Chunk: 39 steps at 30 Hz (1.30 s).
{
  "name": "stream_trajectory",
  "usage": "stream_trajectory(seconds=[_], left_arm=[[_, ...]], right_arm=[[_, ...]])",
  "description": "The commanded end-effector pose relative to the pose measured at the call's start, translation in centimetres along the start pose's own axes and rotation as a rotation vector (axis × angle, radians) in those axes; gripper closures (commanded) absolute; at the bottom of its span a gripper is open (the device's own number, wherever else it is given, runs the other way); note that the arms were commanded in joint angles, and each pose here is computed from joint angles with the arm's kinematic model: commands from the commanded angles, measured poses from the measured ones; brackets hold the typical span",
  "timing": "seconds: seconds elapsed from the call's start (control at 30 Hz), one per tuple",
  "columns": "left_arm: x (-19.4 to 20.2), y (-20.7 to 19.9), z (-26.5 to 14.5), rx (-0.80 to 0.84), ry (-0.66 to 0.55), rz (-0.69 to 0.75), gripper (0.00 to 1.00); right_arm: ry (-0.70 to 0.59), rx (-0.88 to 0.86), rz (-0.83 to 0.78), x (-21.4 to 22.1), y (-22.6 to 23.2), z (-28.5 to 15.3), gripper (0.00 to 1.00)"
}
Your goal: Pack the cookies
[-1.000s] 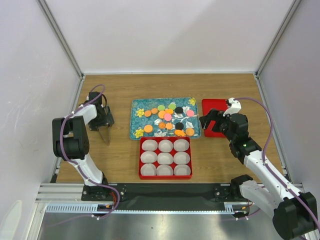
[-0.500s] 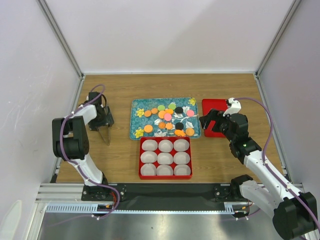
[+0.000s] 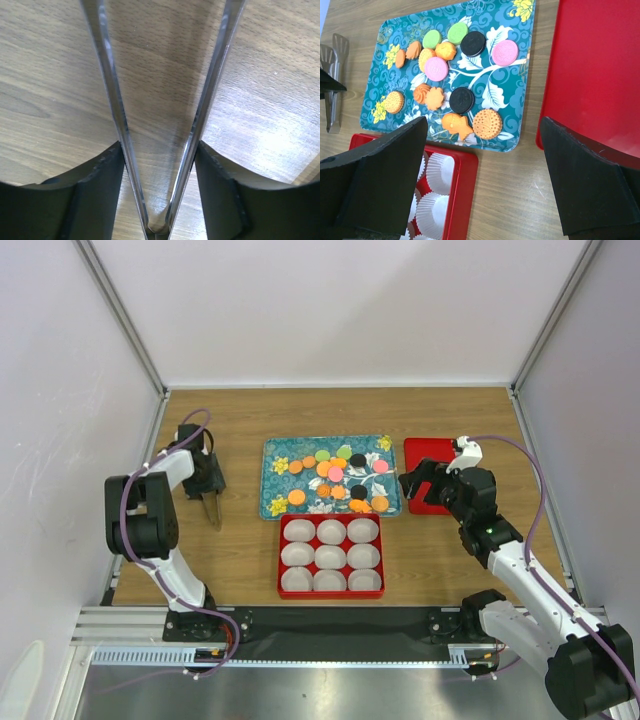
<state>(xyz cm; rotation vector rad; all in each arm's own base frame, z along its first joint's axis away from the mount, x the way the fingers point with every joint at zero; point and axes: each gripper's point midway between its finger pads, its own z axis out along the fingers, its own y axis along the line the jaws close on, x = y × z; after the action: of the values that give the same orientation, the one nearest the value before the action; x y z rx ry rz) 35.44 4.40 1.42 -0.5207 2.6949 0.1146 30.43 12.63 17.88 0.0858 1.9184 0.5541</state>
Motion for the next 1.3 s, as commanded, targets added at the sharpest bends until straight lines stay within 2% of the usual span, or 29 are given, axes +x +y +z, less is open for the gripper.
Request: stream_trajectory(seconds=[0.0,0.2,0.43,0.73,1.0,1.27], left_arm=[[3.4,-0.3,0.6,0.008,0.128,0.024,0.4],[-0.8,-1.6,-4.2,0.06,-0.008,-0.003,0.41],[-2.9,-2.6,-8.9,0.106,-0.129,-0.015,0.37],[-3.1,-3.3,-13.0,0.141,-0.213,-0.015,0.36],[-2.8,-5.9,-18.2,0.225,-0.294,0.072,0.38],[0.1,-10.4,-21.3,0.3,-0.307,0.211,0.45]], right_arm=[[-0.047,-0.027,-0.01,-1.3,0.6,-0.1,0.0],[-0.036,-0.031,-0.009,-1.0,0.6,0.0,0.0],[-0.035,-0.03,-0.009,-1.1,0.6,0.1,0.0],[-0.024,-0.032,-0.008,-0.8,0.6,0.3,0.0],[-0.012,-0.04,-0.007,-0.5,0.7,0.3,0.0],[-0.004,-0.039,-0.007,-0.3,0.7,0.6,0.0]])
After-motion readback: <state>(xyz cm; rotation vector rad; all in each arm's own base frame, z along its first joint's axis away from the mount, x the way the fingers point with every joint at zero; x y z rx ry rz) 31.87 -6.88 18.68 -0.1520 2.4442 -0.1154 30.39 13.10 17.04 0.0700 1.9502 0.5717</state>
